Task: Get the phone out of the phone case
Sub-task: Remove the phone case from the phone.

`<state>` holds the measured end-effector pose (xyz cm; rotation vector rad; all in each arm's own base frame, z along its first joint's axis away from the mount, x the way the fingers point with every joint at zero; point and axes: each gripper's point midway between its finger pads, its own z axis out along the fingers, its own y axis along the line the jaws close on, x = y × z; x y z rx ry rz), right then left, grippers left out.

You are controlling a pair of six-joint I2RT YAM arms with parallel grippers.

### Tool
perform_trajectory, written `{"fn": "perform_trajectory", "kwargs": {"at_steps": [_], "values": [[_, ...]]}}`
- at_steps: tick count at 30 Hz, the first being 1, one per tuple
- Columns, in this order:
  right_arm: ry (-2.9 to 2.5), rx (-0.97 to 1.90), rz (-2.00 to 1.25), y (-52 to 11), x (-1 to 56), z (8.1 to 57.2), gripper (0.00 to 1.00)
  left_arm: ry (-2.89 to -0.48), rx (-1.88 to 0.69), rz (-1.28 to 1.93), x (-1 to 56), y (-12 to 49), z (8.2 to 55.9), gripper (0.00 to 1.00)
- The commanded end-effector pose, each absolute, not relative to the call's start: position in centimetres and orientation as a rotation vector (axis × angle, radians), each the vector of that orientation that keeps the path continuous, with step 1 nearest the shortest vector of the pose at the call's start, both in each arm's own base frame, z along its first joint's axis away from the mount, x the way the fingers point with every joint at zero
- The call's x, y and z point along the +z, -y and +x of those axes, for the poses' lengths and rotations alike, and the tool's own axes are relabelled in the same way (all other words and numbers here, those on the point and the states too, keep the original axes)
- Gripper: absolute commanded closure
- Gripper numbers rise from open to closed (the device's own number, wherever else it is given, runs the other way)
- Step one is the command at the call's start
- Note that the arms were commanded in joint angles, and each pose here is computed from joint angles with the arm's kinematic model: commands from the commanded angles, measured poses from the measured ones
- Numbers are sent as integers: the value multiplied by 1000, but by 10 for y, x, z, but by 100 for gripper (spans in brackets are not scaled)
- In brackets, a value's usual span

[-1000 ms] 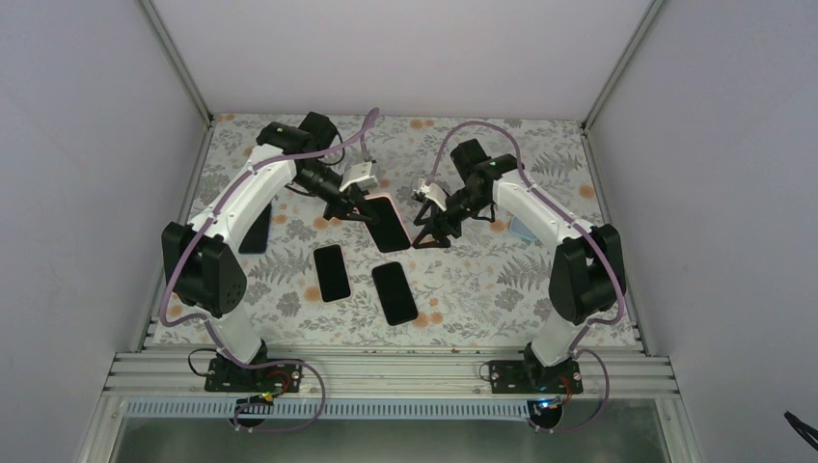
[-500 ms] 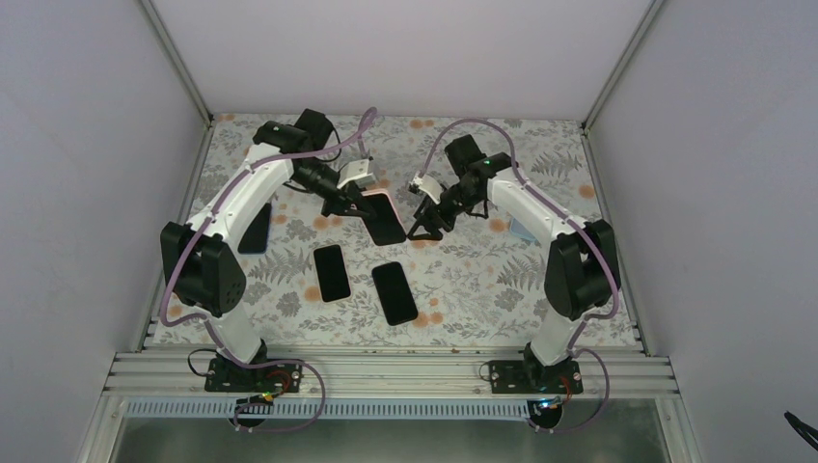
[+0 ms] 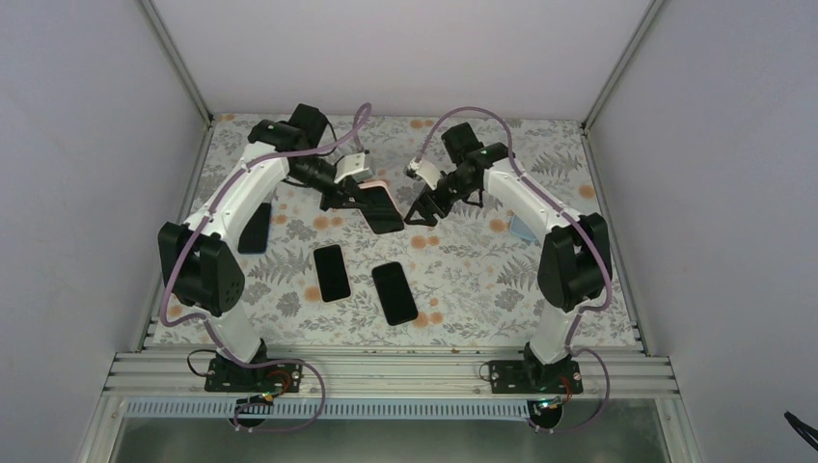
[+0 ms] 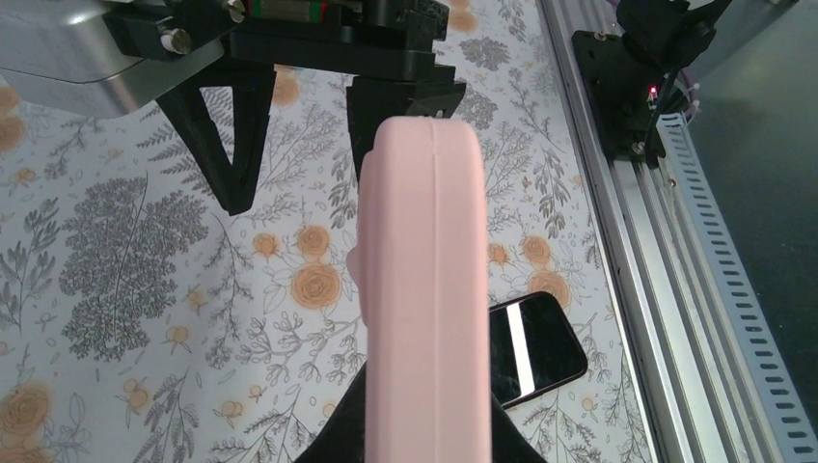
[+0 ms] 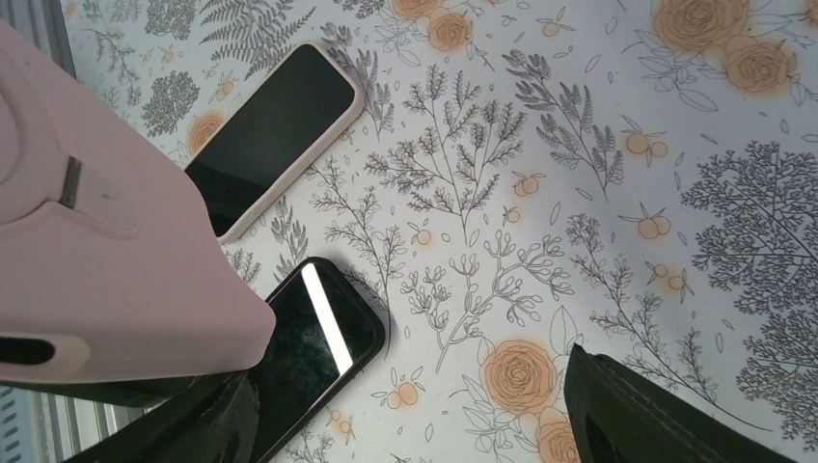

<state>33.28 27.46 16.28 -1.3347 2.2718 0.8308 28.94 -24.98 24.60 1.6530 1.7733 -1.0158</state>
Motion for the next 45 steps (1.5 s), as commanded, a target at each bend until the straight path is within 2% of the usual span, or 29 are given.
{"fn": "perform_trajectory", "kwargs": {"at_steps": [1, 6, 13, 21, 27, 38, 42, 45], "values": [[-2004, 878, -1257, -309, 222, 370, 18, -1543, -1416, 1575, 301, 278, 239, 98], [-1905, 1012, -1330, -327, 249, 349, 17, -1521, -1438, 1553, 307, 281, 248, 98], [-1802, 1025, -1349, -355, 274, 329, 17, -1449, -1480, 1423, 340, 271, 279, 98], [-1573, 1171, -1394, -362, 328, 303, 15, -1416, -1519, 1302, 356, 253, 307, 98], [-1487, 1177, -1365, -358, 351, 295, 13, -1406, -1534, 1242, 355, 240, 317, 98], [-1286, 1507, -1447, -369, 414, 254, 12, -1479, -1535, 1221, 327, 238, 339, 98], [-1222, 1588, -1477, -368, 427, 241, 14, -1508, -1514, 1237, 317, 239, 340, 98], [-1209, 1628, -1495, -373, 430, 235, 24, -1530, -1505, 1239, 312, 239, 346, 98]]}}
